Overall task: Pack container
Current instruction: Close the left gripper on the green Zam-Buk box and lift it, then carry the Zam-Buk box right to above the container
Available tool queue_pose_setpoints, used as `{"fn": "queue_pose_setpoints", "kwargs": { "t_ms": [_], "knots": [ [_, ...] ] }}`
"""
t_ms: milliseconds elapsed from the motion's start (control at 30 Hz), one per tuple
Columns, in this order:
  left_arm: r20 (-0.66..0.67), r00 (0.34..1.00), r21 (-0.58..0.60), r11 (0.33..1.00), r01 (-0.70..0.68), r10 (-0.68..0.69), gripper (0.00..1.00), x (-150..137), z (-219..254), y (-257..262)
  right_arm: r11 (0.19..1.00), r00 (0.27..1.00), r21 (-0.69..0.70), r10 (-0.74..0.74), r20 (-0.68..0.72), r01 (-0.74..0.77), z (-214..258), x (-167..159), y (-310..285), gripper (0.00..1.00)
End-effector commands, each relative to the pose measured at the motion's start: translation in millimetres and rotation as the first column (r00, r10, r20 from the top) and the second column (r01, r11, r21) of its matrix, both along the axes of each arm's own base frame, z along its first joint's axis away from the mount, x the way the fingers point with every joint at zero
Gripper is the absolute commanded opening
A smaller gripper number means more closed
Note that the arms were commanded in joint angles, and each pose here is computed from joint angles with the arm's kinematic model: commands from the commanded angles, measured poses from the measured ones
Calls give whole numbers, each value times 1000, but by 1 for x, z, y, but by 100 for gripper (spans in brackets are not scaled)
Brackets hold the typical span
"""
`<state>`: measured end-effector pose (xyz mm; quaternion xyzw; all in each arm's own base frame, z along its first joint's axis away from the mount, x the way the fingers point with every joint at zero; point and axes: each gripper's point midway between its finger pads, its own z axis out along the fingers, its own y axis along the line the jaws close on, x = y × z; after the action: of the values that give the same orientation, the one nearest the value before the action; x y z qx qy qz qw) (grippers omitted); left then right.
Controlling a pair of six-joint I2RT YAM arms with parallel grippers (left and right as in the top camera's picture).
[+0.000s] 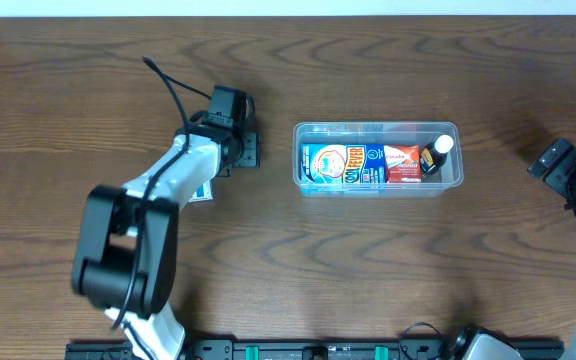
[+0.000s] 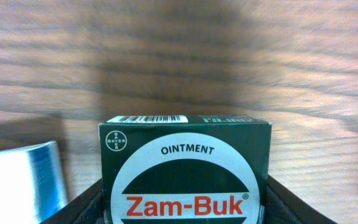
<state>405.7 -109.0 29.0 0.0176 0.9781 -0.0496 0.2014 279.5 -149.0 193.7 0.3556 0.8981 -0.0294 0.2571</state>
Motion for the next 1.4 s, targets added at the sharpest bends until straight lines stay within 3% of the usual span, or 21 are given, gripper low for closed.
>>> {"fn": "queue_pose_setpoints", "kwargs": {
  "t_ms": [0, 300, 600, 900, 1367],
  "knots": [
    [110, 994, -43, 999, -16, 21, 53, 8, 53, -2, 1000, 1000, -7, -27, 12, 27, 5, 0, -5, 99],
    [230, 971, -131, 991, -28, 58, 46, -13, 159, -16, 1000, 1000, -7, -27, 13, 27, 5, 0, -5, 99],
    [259, 963, -189, 982, -23, 72, 46, -28, 195, -70, 1000, 1000, -7, -27, 13, 27, 5, 0, -5, 99],
    [239, 970, -172, 982, 80, -37, 47, -44, 171, -133, 1000, 1000, -7, -27, 13, 27, 5, 0, -5, 99],
    [106, 993, -79, 995, 54, -46, 47, -39, 93, -148, 1000, 1000, -7, -27, 13, 27, 5, 0, -5, 99]
  ]
}}
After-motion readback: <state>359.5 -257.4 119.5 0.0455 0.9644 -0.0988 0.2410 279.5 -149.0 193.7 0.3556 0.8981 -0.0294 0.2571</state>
